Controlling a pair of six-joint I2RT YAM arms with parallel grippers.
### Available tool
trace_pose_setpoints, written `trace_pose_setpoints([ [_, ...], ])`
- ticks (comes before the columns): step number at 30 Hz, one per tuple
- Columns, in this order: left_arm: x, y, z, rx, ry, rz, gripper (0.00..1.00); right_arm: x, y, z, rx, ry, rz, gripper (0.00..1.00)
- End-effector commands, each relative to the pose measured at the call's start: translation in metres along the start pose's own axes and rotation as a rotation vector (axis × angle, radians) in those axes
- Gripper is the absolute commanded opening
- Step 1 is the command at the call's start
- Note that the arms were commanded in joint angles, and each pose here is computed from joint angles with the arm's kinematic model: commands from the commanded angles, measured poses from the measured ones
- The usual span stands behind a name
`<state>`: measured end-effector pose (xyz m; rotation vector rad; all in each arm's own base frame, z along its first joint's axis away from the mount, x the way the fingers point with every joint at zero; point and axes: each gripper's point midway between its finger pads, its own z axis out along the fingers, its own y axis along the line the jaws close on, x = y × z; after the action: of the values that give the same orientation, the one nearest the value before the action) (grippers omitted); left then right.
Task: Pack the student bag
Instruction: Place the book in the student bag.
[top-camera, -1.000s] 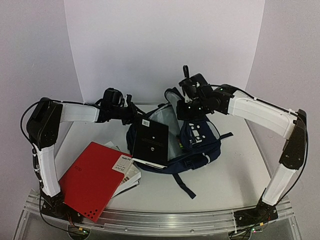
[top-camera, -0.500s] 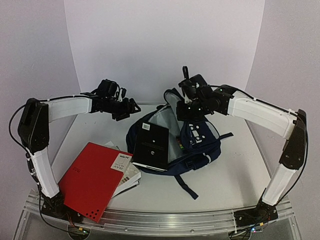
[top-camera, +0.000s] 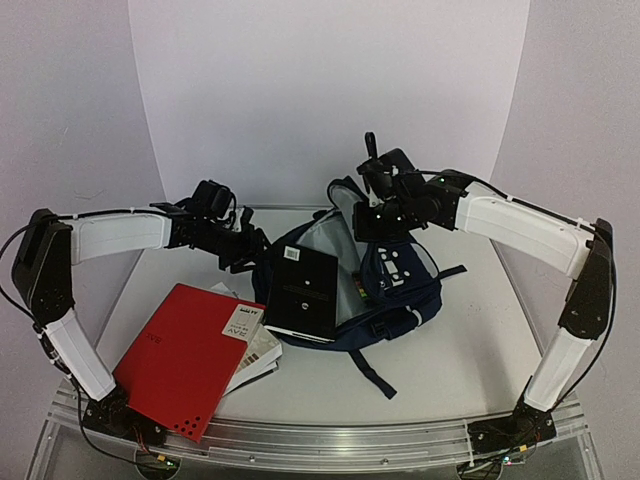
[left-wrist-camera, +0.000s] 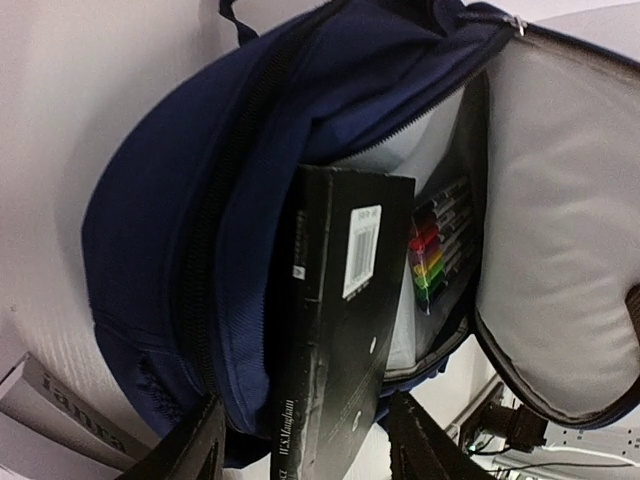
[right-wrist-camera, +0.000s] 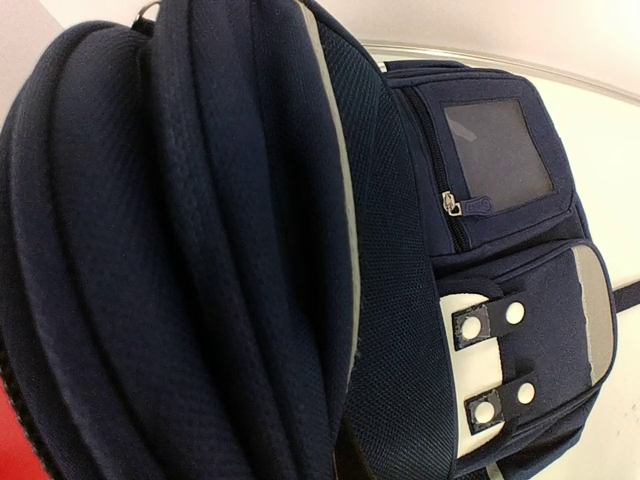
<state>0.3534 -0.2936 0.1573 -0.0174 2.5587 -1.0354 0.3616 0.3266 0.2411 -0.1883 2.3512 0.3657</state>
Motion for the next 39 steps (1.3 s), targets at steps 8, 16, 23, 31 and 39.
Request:
trace_pose_setpoints([
  [8, 0.028, 0.003, 0.027, -0.005, 0.155, 0.005, 0.42, -0.091, 0.025, -0.057, -0.11, -0.33, 0.093, 0.0],
  [16, 0.043, -0.001, 0.034, 0.012, 0.205, 0.007, 0.36, -0.093, 0.025, -0.057, -0.108, -0.333, 0.09, 0.0],
  [23, 0.053, -0.007, 0.036, 0.032, 0.254, 0.004, 0.37, -0.093, 0.024, -0.057, -0.104, -0.336, 0.091, 0.0],
  [31, 0.053, -0.026, 0.034, 0.116, 0.27, 0.009, 0.13, -0.094, 0.022, -0.059, -0.098, -0.342, 0.091, 0.0],
  [39, 0.036, -0.077, 0.0, 0.285, 0.206, 0.056, 0.0, -0.098, 0.016, -0.066, -0.067, -0.368, 0.09, 0.0],
])
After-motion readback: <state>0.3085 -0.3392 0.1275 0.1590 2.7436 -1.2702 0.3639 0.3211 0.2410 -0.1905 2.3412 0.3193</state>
